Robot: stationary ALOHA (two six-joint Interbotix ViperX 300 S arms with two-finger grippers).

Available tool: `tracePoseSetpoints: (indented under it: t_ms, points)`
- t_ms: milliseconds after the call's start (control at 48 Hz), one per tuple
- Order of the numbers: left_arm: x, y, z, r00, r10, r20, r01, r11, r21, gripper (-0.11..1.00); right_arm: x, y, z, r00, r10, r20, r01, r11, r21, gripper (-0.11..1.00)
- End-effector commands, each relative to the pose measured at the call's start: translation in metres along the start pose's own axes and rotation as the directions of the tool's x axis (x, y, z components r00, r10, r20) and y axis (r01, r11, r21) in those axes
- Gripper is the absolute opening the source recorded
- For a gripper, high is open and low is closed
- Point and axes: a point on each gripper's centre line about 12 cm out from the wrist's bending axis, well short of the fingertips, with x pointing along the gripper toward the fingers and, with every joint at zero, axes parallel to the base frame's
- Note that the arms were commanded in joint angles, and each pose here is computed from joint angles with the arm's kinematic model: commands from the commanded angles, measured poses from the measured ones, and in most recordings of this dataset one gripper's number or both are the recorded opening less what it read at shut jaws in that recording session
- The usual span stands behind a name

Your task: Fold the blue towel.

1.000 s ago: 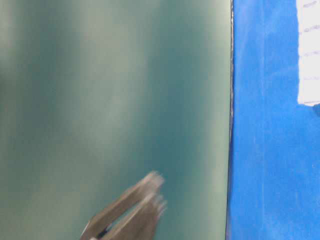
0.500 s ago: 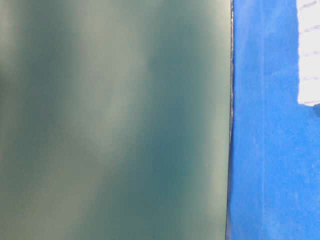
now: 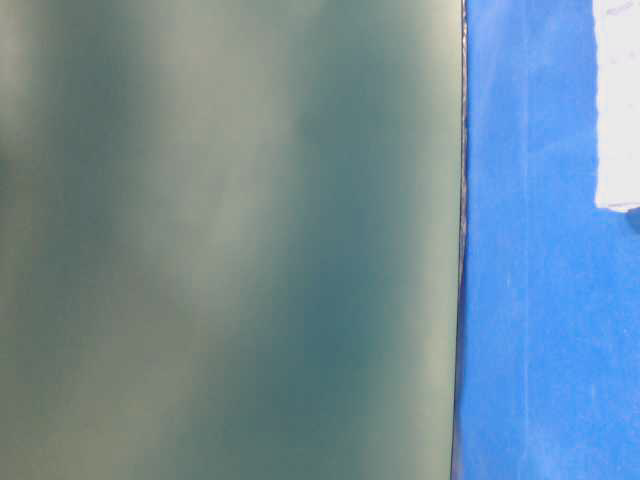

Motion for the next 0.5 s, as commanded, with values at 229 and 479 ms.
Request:
tracePoseSetpoints:
  t_ms: [229, 479]
  points:
    - [0.0001, 0.0012, -0.0032, 1.000, 0.009, -0.004, -0.009, 1.000, -0.009, 0.69, 0.0005, 0.0018, 0.0051, 1.000, 0.010, 0.016, -0.010, 1.000, 0.003, 0.53]
    - [0.0003, 0.0012, -0.0035, 1.000, 0.009, -0.005, -0.009, 1.000, -0.010, 0.69, 0.0009, 0.0016, 0.0045, 1.000, 0.009, 0.014, -0.009, 1.000, 0.003, 0.53]
